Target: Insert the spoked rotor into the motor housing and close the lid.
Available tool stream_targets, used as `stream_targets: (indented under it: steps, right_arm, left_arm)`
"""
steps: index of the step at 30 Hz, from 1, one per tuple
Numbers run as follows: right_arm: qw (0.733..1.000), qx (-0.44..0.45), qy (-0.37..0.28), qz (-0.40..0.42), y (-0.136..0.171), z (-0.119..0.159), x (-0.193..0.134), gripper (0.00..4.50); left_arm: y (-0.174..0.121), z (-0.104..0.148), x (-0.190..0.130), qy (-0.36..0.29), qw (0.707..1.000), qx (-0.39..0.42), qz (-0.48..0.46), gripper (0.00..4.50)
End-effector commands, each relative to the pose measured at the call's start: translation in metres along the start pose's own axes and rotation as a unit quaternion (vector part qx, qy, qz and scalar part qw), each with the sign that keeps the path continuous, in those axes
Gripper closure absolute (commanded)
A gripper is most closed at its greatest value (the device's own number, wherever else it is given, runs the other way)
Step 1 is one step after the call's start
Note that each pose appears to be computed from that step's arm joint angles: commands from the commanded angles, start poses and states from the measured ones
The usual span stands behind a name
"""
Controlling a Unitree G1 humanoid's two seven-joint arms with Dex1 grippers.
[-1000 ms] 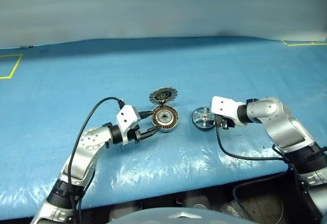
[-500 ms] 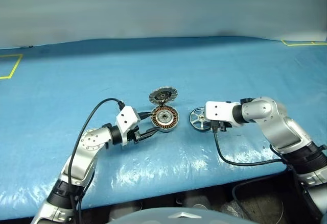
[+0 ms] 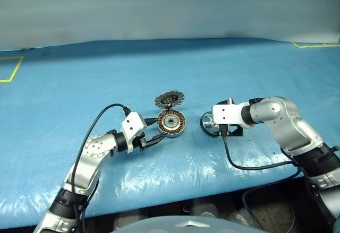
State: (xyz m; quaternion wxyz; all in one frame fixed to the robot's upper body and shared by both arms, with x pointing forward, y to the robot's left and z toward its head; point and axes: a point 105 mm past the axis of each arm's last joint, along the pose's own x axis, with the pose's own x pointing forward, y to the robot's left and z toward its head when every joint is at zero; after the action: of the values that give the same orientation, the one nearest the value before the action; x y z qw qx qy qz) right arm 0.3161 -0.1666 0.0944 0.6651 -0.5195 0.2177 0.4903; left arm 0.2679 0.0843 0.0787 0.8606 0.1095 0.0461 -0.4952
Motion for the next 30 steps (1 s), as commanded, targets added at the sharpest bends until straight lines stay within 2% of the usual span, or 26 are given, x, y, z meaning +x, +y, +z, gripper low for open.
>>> stream_targets:
  steps: [1,7,15,24,27,29,30]
  right_arm:
    - [1.000,-0.016,-0.007,0.008,-0.003,0.007,-0.002,0.03]
    - [1.000,-0.014,-0.017,0.002,-0.001,0.010,-0.008,0.03]
    - [0.998,-0.018,-0.011,-0.055,-0.016,0.011,-0.020,0.03]
    - [0.999,0.012,-0.009,-0.031,-0.003,0.005,-0.017,0.03]
    - [0.999,0.023,-0.012,-0.029,-0.001,0.005,-0.017,0.64]
    - [0.999,0.024,-0.010,-0.037,-0.002,0.004,-0.018,1.24]
    - [0.999,0.030,-0.016,-0.034,-0.002,0.005,-0.018,1.24]
  left_arm:
    - [0.002,0.008,0.001,-0.015,1.000,0.014,0.003,1.57]
    - [0.001,0.003,-0.003,-0.010,1.000,0.009,0.009,1.57]
    - [0.000,0.002,-0.002,-0.008,1.000,0.010,0.008,1.57]
    - [-0.001,0.003,0.001,-0.009,1.000,0.010,0.003,1.57]
    - [-0.001,0.003,0.001,-0.008,1.000,0.011,0.002,1.57]
    - [-0.001,0.003,0.001,-0.006,1.000,0.013,0.000,1.57]
    - [-0.001,0.003,0.001,-0.005,1.000,0.014,0.001,1.57]
